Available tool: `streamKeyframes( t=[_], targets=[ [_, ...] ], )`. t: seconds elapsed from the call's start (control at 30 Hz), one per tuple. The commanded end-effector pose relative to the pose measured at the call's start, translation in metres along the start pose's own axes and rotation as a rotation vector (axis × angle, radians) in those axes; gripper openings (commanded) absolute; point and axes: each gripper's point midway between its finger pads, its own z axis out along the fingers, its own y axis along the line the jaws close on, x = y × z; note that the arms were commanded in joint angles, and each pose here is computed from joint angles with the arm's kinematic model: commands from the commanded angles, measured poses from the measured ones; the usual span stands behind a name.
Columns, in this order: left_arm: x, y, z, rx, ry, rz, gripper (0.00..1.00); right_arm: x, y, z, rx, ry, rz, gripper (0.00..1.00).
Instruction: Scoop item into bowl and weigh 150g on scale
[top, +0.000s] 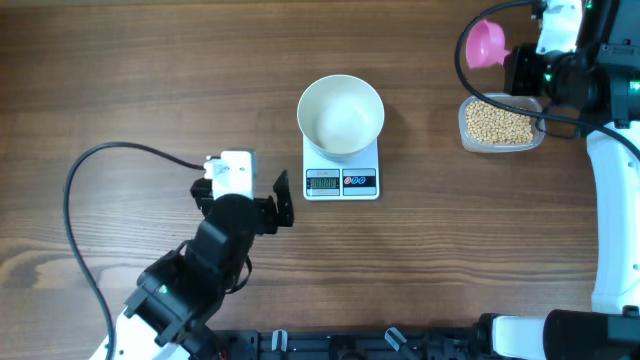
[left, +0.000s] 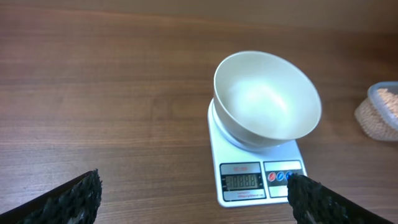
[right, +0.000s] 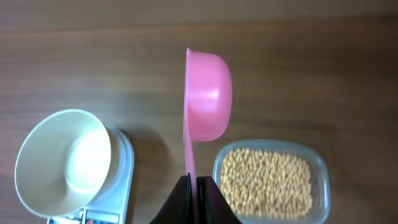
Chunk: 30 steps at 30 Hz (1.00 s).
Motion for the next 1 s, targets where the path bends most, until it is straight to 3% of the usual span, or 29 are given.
streamKeyframes(
  t=[0.0, 0.47, 0.97],
  targets=[
    [0.009, 0.005, 0.010, -0.045, 0.032, 0.024, 1.00, -0.007, 0.004, 0.002, -0.026, -0.028, -0.081, 0.04],
    [0.052, 0.006, 0.047, -0.121, 0.204, 0.113, 1.00, -0.035, -0.008, -0.001, 0.017, -0.144, -0.096, 0.04],
    [0.084, 0.010, 0.068, -0.172, 0.319, 0.172, 1.00, -0.035, -0.045, -0.009, 0.072, -0.161, 0.066, 0.04]
  ],
)
